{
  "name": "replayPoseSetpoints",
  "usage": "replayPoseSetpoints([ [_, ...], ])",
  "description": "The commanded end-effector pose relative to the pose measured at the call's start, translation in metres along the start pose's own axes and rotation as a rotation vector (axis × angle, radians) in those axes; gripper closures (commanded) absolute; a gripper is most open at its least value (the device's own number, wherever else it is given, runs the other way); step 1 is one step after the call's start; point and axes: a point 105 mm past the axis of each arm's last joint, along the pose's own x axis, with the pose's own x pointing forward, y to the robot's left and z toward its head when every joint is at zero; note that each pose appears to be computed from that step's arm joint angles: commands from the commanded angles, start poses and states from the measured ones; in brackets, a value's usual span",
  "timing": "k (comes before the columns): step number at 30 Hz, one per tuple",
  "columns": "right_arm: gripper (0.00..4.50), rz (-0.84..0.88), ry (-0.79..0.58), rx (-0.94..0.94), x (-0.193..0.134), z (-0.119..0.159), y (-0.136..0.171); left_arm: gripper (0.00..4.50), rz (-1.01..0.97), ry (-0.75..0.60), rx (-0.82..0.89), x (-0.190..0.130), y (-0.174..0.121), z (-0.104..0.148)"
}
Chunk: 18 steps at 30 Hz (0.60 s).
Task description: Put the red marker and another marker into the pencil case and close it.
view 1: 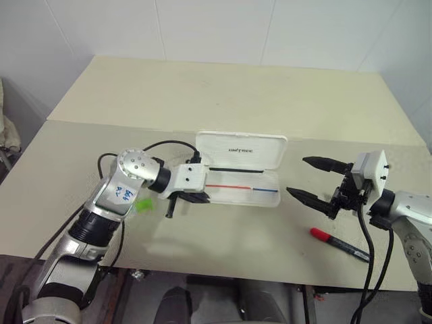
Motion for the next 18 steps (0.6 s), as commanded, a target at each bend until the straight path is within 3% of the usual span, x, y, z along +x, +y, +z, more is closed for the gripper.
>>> replayPoseSetpoints([
  [1, 0.0, -0.002, -0.017, -0.034, -0.004, 0.012, 0.003, 4.47, -0.025, -0.027, 0.022, 0.004, -0.011, 0.01],
  [13, 0.0, -0.009, -0.029, -0.031, -0.001, 0.018, 0.008, 4.47, 0.008, 0.04, -0.048, 0.01, -0.012, -0.007],
  [18, 0.0, -0.007, -0.039, -0.03, 0.003, 0.019, 0.008, 3.19, -0.02, -0.01, -0.04, 0.017, -0.013, 0.003],
])
